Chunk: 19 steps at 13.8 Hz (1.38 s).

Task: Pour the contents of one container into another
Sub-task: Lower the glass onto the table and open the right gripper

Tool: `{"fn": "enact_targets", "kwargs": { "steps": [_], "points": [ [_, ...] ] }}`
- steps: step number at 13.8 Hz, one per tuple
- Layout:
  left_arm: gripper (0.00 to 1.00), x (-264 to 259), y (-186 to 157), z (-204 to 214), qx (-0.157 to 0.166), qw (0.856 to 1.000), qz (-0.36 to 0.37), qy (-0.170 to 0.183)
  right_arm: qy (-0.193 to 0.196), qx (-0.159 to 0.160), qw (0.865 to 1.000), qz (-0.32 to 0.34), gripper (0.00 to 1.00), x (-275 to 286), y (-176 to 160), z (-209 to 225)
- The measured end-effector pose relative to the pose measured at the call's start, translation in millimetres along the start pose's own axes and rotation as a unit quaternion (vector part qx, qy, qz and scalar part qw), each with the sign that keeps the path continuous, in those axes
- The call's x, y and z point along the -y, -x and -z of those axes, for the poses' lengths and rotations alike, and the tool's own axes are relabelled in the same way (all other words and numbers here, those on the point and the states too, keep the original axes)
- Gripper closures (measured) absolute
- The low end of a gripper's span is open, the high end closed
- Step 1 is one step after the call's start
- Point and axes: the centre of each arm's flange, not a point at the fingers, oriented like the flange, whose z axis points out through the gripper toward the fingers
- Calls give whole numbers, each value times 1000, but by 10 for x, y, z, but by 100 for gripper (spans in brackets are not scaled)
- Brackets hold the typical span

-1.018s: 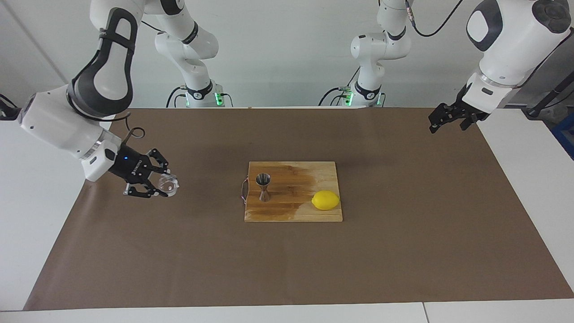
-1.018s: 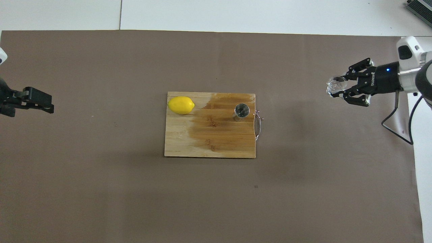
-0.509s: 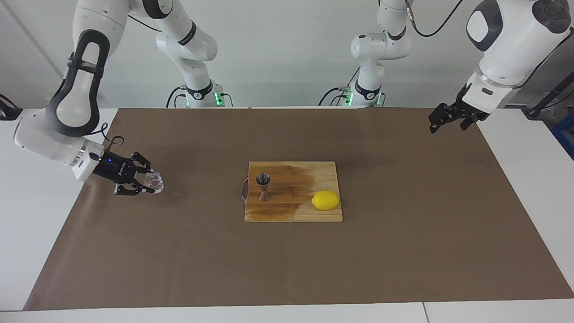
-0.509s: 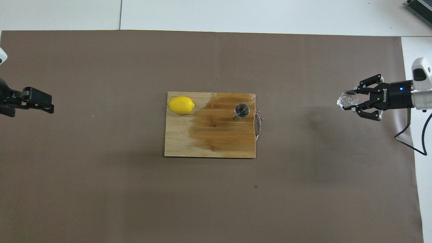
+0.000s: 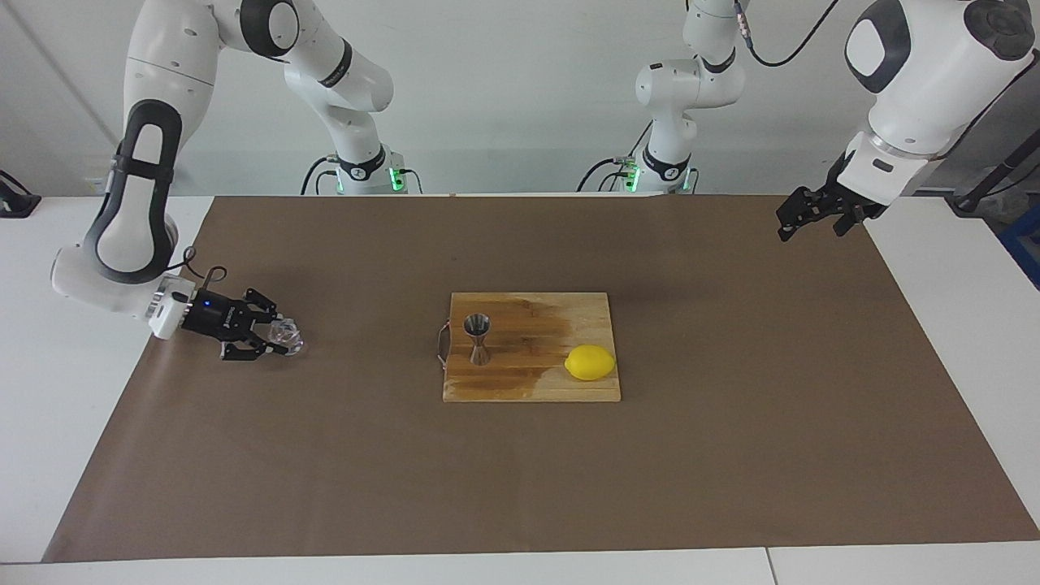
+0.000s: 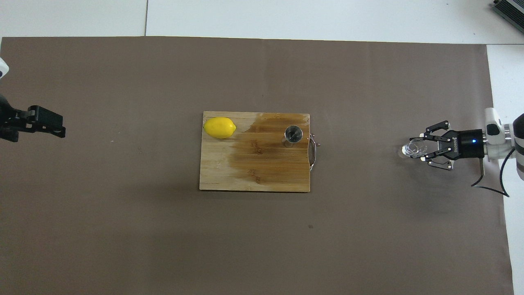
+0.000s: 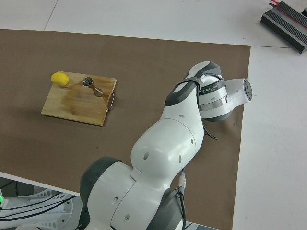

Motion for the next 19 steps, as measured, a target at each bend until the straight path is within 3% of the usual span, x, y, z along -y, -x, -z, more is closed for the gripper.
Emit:
{"fn": "enact_targets", "kwargs": {
  "steps": [15,17,19],
  "points": [
    [0,0,0,0,0,1000,0,0,19,4,1000,5,52,-36,87,-105],
    [0,0,0,0,0,1000,0,0,20,3,1000,9,35,-61,53,-109],
    [0,0,0,0,0,1000,0,0,25,8,1000,5,12,-172,-154,-70]
  ]
}}
